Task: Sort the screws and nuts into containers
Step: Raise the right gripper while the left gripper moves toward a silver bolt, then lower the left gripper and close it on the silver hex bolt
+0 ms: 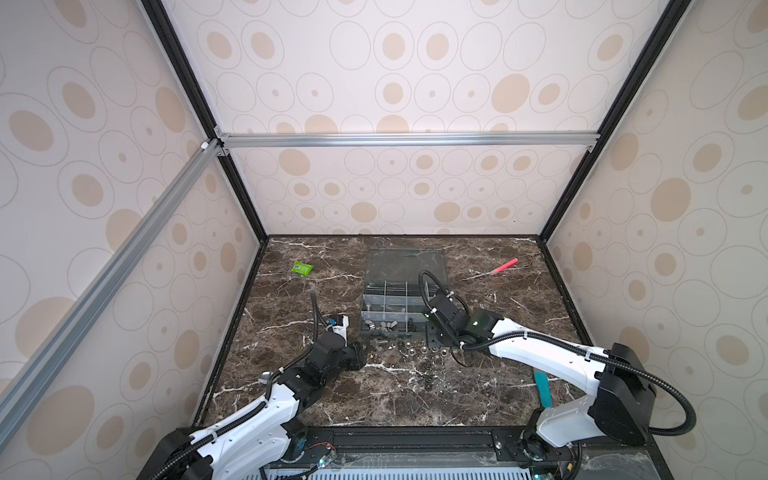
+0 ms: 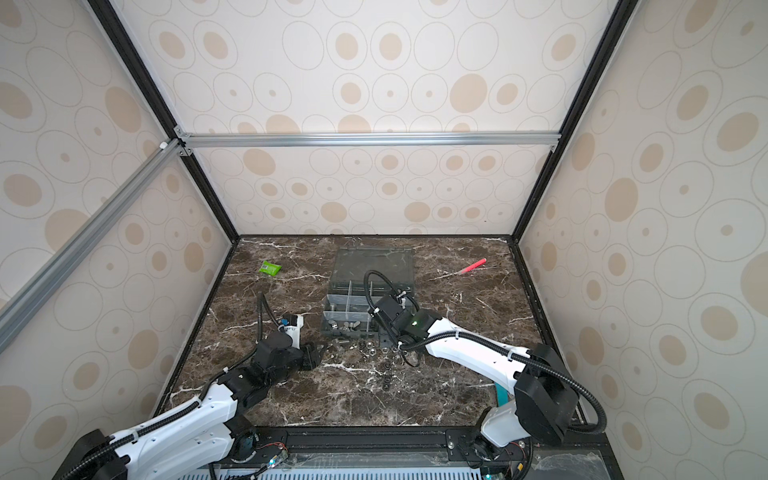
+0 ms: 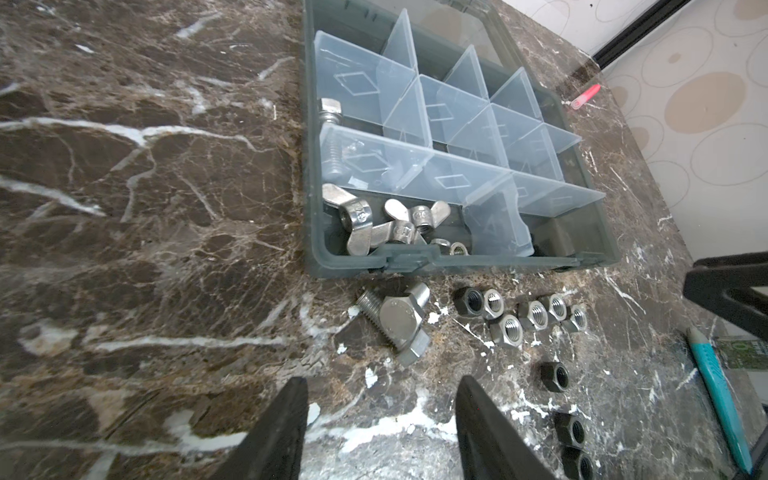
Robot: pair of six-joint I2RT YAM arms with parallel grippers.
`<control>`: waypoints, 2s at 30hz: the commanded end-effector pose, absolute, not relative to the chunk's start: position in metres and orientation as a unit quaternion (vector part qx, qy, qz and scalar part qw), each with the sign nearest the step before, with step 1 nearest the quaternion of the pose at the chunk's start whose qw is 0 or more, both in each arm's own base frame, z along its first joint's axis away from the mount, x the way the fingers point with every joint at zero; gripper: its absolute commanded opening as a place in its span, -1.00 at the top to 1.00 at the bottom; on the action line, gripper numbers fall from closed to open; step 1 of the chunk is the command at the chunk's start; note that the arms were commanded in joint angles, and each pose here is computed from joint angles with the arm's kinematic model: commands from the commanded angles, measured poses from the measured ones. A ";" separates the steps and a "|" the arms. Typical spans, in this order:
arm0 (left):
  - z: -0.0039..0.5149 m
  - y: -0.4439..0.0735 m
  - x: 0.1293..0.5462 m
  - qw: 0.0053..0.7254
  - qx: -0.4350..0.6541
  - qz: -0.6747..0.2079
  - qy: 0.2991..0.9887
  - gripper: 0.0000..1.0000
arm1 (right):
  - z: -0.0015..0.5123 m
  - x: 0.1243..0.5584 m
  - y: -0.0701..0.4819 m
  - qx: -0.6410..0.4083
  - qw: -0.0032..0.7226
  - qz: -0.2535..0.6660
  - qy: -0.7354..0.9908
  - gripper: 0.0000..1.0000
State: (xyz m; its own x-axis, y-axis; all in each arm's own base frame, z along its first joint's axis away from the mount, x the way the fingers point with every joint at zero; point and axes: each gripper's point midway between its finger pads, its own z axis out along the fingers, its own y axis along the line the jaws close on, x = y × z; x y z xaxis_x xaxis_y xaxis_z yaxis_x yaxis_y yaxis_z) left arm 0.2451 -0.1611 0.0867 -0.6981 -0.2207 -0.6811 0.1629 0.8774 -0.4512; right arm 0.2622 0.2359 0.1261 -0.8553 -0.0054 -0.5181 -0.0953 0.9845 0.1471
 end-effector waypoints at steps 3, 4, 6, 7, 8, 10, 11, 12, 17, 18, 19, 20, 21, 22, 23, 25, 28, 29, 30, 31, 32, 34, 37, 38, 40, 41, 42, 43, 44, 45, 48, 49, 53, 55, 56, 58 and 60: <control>0.108 -0.177 0.257 0.404 0.001 -0.275 0.873 -0.14 | 0.128 0.261 0.224 -0.002 0.275 0.072 0.959 -0.05; 0.108 -0.178 0.257 0.403 0.002 -0.278 0.872 -0.15 | 0.127 0.261 0.223 -0.003 0.274 0.071 0.959 -0.05; 0.106 -0.182 0.257 0.398 0.006 -0.284 0.872 -0.15 | 0.127 0.260 0.223 -0.001 0.272 0.071 0.960 -0.05; 0.105 -0.184 0.256 0.393 0.009 -0.287 0.874 -0.16 | 0.126 0.260 0.223 0.001 0.270 0.070 0.960 -0.05; 0.103 -0.186 0.256 0.388 0.011 -0.289 0.875 -0.16 | 0.126 0.260 0.222 0.003 0.270 0.070 0.960 -0.05; 0.101 -0.189 0.257 0.379 0.012 -0.290 0.879 -0.16 | 0.124 0.259 0.222 0.006 0.268 0.070 0.961 -0.05; 0.099 -0.190 0.258 0.374 0.012 -0.289 0.881 -0.17 | 0.122 0.258 0.221 0.008 0.267 0.069 0.961 -0.05; 0.098 -0.191 0.258 0.371 0.013 -0.288 0.883 -0.16 | 0.122 0.257 0.221 0.009 0.266 0.070 0.961 -0.05; 0.094 -0.198 0.262 0.359 0.019 -0.290 0.887 -0.18 | 0.118 0.254 0.218 0.017 0.262 0.072 0.962 -0.05; 0.093 -0.199 0.263 0.357 0.022 -0.291 0.887 -0.18 | 0.117 0.253 0.218 0.018 0.261 0.074 0.962 -0.05; 0.092 -0.201 0.264 0.354 0.026 -0.290 0.889 -0.19 | 0.116 0.253 0.217 0.020 0.260 0.074 0.963 -0.05; 0.090 -0.203 0.265 0.350 0.028 -0.289 0.891 -0.19 | 0.114 0.252 0.217 0.020 0.259 0.074 0.963 -0.05; 0.088 -0.204 0.266 0.346 0.031 -0.287 0.893 -0.19 | 0.113 0.251 0.216 0.022 0.258 0.074 0.963 -0.05; 0.087 -0.206 0.267 0.343 0.033 -0.284 0.895 -0.19 | 0.112 0.250 0.215 0.023 0.257 0.073 0.963 -0.05; 0.085 -0.206 0.268 0.340 0.035 -0.282 0.897 -0.18 | 0.111 0.250 0.215 0.024 0.256 0.072 0.964 -0.05; 0.084 -0.208 0.271 0.338 0.039 -0.280 0.898 -0.18 | 0.110 0.249 0.214 0.025 0.256 0.072 0.964 -0.05; 0.085 -0.213 0.273 0.339 0.046 -0.286 0.895 -0.18 | 0.109 0.248 0.212 0.027 0.256 0.071 0.964 -0.05; 0.085 -0.214 0.273 0.339 0.048 -0.287 0.895 -0.18 | 0.108 0.248 0.212 0.029 0.256 0.072 0.964 -0.05; 0.084 -0.214 0.273 0.337 0.049 -0.286 0.896 -0.18 | 0.108 0.248 0.211 0.031 0.256 0.072 0.964 -0.05; 0.083 -0.214 0.274 0.337 0.049 -0.283 0.896 -0.18 | 0.106 0.247 0.211 0.031 0.254 0.072 0.964 -0.05; 0.082 -0.213 0.275 0.337 0.049 -0.280 0.897 -0.17 | 0.105 0.247 0.212 0.032 0.254 0.073 0.964 -0.05; 0.079 -0.212 0.276 0.335 0.048 -0.273 0.900 -0.17 | 0.104 0.247 0.212 0.033 0.252 0.074 0.964 -0.05; 0.074 -0.209 0.279 0.334 0.047 -0.258 0.905 -0.16 | 0.102 0.246 0.211 0.035 0.250 0.072 0.965 -0.05; 0.073 -0.208 0.279 0.332 0.046 -0.254 0.907 -0.15 | 0.102 0.246 0.211 0.036 0.251 0.072 0.965 -0.05; 0.069 -0.206 0.279 0.328 0.046 -0.248 0.910 -0.14 | 0.102 0.247 0.210 0.039 0.252 0.072 0.964 -0.05; 0.069 -0.206 0.279 0.328 0.046 -0.247 0.910 -0.14 | 0.101 0.246 0.210 0.039 0.252 0.071 0.964 -0.05; 0.068 -0.206 0.279 0.327 0.046 -0.248 0.911 -0.13 | 0.100 0.246 0.210 0.039 0.251 0.071 0.965 -0.05; 0.067 -0.207 0.279 0.327 0.048 -0.248 0.910 -0.13 | 0.100 0.246 0.210 0.040 0.252 0.071 0.964 -0.05; 0.067 -0.208 0.279 0.327 0.050 -0.250 0.910 -0.13 | 0.101 0.247 0.210 0.042 0.252 0.072 0.964 -0.05; 0.066 -0.209 0.280 0.326 0.050 -0.251 0.910 -0.13 | 0.099 0.246 0.209 0.042 0.252 0.070 0.964 -0.05; 0.065 -0.210 0.282 0.324 0.051 -0.251 0.911 -0.12 | 0.099 0.246 0.209 0.043 0.251 0.070 0.964 -0.05; 0.063 -0.211 0.283 0.322 0.053 -0.249 0.912 -0.12 | 0.099 0.246 0.209 0.044 0.251 0.070 0.964 -0.05; 0.059 -0.210 0.283 0.317 0.058 -0.241 0.915 -0.09 | 0.100 0.246 0.208 0.047 0.253 0.070 0.964 -0.05; 0.059 -0.211 0.283 0.318 0.061 -0.242 0.915 -0.08 | 0.100 0.246 0.207 0.048 0.253 0.068 0.964 -0.05; 0.059 -0.212 0.283 0.319 0.062 -0.244 0.914 -0.08 | 0.100 0.246 0.207 0.050 0.254 0.069 0.964 -0.05; 0.058 -0.213 0.283 0.318 0.063 -0.246 0.914 -0.06 | 0.100 0.245 0.207 0.050 0.253 0.070 0.964 -0.05; 0.057 -0.213 0.283 0.317 0.063 -0.245 0.914 -0.04 | 0.100 0.246 0.207 0.051 0.253 0.071 0.963 -0.05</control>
